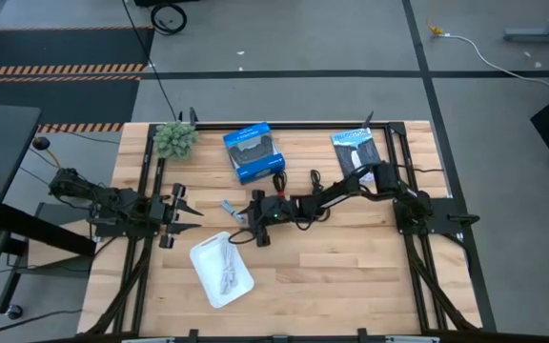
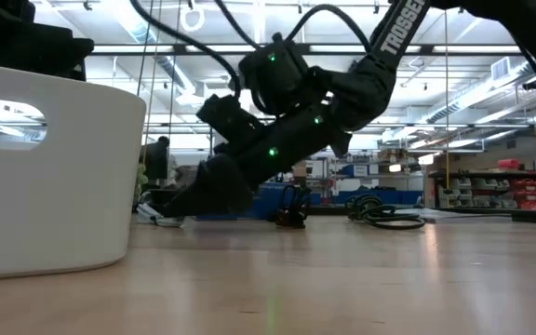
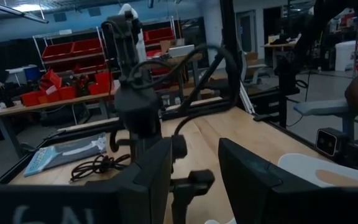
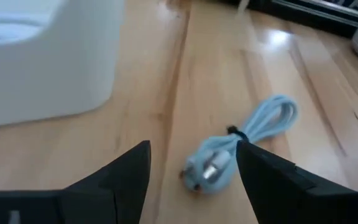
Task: Pick and place USB-C Cables
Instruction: Put the blue charger cable into the white basket
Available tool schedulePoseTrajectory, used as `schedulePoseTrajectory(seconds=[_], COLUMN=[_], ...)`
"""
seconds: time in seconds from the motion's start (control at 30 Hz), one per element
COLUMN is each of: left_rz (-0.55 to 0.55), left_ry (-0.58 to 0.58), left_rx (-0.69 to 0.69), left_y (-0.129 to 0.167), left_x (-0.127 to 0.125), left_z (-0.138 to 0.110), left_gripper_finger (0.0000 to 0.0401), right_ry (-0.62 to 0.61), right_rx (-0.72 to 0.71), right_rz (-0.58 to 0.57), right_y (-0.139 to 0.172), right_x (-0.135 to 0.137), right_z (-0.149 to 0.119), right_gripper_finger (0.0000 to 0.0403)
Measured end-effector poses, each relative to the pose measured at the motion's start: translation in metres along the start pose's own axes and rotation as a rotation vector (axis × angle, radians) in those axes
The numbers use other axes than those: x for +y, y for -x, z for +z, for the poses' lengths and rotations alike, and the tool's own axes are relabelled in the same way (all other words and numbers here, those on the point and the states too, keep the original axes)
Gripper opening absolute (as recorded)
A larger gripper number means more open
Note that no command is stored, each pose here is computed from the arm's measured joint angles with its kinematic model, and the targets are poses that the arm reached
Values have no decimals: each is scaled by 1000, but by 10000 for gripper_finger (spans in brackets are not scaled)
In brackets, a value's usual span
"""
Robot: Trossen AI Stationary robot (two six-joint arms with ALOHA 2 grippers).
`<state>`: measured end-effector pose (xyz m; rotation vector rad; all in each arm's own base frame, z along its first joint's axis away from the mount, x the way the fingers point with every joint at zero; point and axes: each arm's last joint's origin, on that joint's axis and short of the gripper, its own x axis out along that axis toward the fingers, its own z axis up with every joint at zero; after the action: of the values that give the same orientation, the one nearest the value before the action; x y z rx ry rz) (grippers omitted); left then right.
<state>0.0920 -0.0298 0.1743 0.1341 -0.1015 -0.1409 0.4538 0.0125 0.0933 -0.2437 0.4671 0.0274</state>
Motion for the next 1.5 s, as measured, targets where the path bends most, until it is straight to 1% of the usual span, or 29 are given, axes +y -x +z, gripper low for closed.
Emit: schedulePoseTrajectory(seconds=[0.1, 0.23, 0.6, 0.7, 0.8, 0.97, 1.1, 1.17, 1.33, 1.5], left_rz=[0, 0, 0, -1, 0, 0, 0, 0, 0, 0], left_ry=[0, 0, 0, 0, 0, 0, 0, 0, 0, -1], left_rx=[0, 1, 0, 0, 1, 1, 1, 0, 1, 1], left_y=[0, 0, 0, 0, 0, 0, 0, 0, 0, 0], left_x=[0, 0, 0, 0, 0, 0, 0, 0, 0, 0], left_z=[0, 0, 0, 0, 0, 0, 0, 0, 0, 0], left_gripper_finger=[142, 142, 142, 142, 142, 142, 142, 142, 142, 142], right_ry=[-5, -41, -74, -78, -69, -60, -56, -43, 21, 60], right_rx=[5, 28, 67, 73, 78, 96, 94, 76, 77, 29], right_rz=[-9, -18, -31, -60, -83, -87, -123, -121, -80, -42], right_y=[0, 0, -1, 0, 0, 6, 21, 30, 48, 67], right_x=[-5, -10, -18, -20, -22, -24, -29, -28, -16, -4], right_z=[-1, -5, -10, -11, -11, -3, 18, 31, 52, 76], right_gripper_finger=[229, 197, 87, 54, 31, 25, 26, 22, 17, 17])
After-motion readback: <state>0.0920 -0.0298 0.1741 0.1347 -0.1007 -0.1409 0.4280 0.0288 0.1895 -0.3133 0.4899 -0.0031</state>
